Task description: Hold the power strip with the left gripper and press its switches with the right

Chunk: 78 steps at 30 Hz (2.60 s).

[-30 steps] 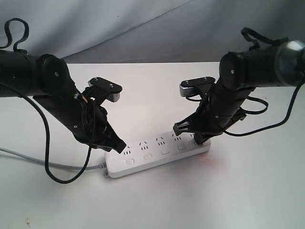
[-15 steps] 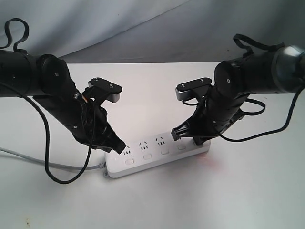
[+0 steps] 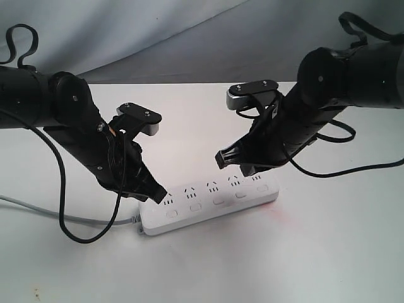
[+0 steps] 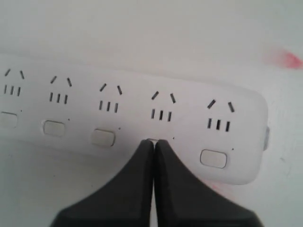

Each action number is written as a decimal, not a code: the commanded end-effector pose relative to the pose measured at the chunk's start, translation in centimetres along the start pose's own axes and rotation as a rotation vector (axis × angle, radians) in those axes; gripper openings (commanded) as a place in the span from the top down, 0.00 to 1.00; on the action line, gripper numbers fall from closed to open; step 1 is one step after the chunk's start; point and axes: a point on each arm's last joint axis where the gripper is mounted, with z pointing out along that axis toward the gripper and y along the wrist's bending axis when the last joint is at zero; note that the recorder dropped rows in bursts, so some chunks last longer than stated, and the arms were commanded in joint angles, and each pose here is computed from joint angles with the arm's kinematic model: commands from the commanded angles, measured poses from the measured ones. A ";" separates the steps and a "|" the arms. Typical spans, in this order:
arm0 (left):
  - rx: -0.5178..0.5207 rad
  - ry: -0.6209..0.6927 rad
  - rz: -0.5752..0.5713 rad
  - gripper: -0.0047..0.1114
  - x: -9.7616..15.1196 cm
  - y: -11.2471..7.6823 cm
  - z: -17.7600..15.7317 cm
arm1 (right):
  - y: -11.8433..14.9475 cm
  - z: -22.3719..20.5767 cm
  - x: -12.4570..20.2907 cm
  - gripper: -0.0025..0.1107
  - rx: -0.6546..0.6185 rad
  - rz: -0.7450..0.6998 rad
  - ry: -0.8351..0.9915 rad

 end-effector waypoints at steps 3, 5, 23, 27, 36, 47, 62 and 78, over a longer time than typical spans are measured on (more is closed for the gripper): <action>0.001 -0.002 -0.001 0.96 -0.1 -0.2 0.0 | 0.0 2.0 0.6 0.98 -0.019 0.002 0.080; 0.001 -0.002 -0.001 0.96 -0.1 -0.2 0.0 | -0.1 2.3 0.6 0.98 -0.016 0.003 0.072; 0.001 -0.002 -0.001 0.96 -0.1 -0.2 0.0 | -0.6 4.5 0.9 0.98 -0.006 0.011 0.102; 0.001 -0.002 -0.001 0.96 -0.1 -0.2 0.0 | -0.6 4.6 0.8 0.98 0.000 0.005 0.094; 0.001 -0.002 -0.001 0.96 -0.1 -0.2 0.0 | -0.6 4.6 0.7 0.98 0.003 0.005 0.076; 0.001 -0.002 -0.003 0.96 -0.1 -0.2 0.0 | -0.9 6.2 1.5 0.98 0.001 0.013 0.150; 0.001 -0.002 -0.003 0.96 -0.1 -0.2 0.0 | 0.8 7.5 2.9 0.98 0.146 -0.082 0.258; 0.004 0.005 -0.003 0.96 0.0 -0.2 0.0 | 3.3 0.9 0.3 0.98 -0.017 -0.083 0.004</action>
